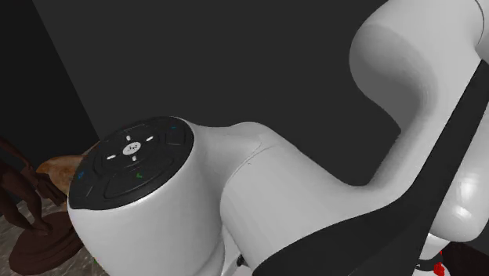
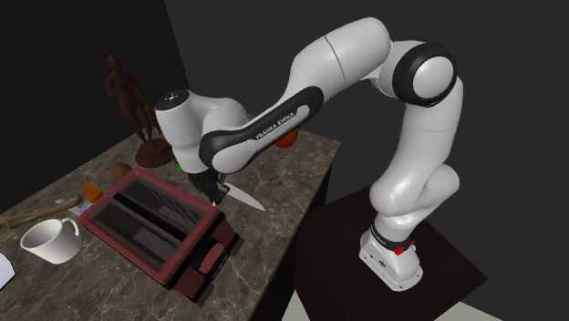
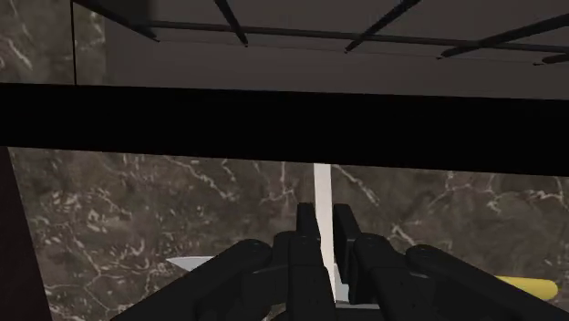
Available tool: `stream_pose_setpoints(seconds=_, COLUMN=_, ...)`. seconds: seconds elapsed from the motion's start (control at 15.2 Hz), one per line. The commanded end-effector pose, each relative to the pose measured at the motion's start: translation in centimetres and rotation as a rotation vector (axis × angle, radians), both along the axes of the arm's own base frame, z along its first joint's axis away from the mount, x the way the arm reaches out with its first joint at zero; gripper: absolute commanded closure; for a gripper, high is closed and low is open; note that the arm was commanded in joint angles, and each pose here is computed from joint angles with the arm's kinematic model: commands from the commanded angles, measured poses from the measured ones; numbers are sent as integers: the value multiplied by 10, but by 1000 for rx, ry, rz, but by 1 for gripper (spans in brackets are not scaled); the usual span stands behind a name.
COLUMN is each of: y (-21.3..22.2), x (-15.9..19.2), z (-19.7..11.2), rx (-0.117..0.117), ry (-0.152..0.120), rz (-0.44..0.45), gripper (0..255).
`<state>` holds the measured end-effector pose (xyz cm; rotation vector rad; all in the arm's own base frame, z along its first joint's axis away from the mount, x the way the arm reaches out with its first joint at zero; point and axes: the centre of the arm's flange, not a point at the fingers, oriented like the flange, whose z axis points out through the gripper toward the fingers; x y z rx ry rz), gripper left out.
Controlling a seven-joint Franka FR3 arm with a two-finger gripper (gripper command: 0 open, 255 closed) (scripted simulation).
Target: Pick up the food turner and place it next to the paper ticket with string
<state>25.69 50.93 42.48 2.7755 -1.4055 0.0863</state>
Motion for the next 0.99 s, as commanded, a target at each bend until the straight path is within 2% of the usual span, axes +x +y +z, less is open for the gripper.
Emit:
stream_pose_setpoints(seconds=0.0, y=25, x=-9, z=-1, rx=-2, ry=-3, rz=0, gripper=255)
stream_pose_setpoints(seconds=0.59, y=137, x=-48, z=0, rx=-2, ry=-3, rz=0, gripper=255)
stream_pose_setpoints(seconds=0.92, y=141, x=-49, z=-21, rx=-2, ry=-3, rz=0, gripper=255)
